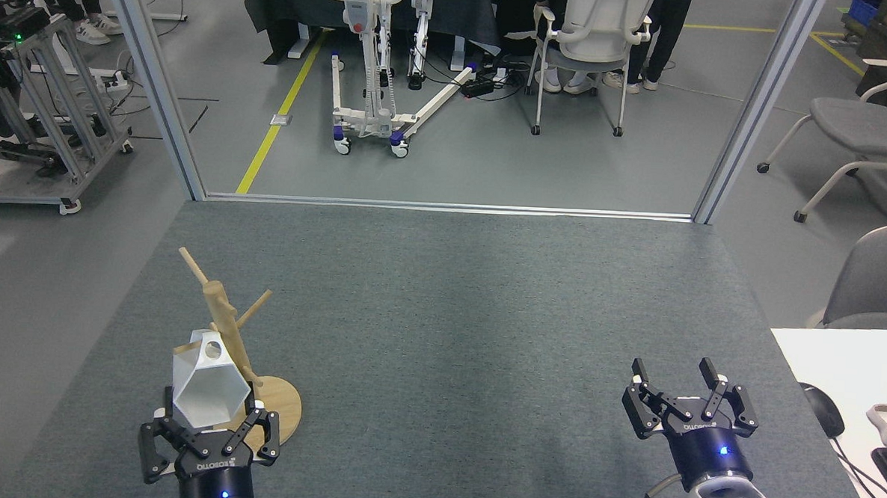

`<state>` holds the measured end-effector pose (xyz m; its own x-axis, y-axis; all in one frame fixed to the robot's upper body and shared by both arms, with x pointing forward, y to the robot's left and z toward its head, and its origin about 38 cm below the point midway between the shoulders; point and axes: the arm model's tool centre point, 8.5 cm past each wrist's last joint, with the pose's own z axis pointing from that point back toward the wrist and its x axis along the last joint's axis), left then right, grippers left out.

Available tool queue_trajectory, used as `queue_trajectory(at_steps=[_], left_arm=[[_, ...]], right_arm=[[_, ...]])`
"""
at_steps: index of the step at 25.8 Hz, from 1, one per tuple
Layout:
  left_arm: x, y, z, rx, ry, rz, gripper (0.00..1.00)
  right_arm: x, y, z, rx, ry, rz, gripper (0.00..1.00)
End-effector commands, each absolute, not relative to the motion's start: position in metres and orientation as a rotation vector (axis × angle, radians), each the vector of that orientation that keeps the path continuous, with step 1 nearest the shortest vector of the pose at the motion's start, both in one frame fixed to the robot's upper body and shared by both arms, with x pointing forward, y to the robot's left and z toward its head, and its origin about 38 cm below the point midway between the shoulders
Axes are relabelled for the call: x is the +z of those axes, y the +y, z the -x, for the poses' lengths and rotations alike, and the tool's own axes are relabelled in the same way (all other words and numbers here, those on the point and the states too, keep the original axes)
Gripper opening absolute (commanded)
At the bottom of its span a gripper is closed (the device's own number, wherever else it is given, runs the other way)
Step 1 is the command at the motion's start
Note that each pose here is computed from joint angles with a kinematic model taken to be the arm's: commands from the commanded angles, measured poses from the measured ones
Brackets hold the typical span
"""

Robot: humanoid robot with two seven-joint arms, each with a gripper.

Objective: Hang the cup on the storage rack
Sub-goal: 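Hook the cup onto a peg of the wooden stand with the left gripper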

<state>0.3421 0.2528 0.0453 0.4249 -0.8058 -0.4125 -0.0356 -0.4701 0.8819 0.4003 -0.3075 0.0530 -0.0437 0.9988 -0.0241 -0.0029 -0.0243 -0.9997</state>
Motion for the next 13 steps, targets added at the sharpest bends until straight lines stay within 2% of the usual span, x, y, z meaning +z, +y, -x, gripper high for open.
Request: queue_trajectory(at_steps=[1, 13], left_arm=[[0.028, 0.246, -0.337, -1.192, -0.711, -1.789, 0.99], [-0.013, 0.209, -0.319, -1.317, -0.790, -1.517, 0.99]], right_arm=[[0.052, -0.308, -0.400, 1.264, -1.221, 1.198, 1.00], [0.071, -0.303, -0.402, 1.210, -1.255, 1.240, 1.00]])
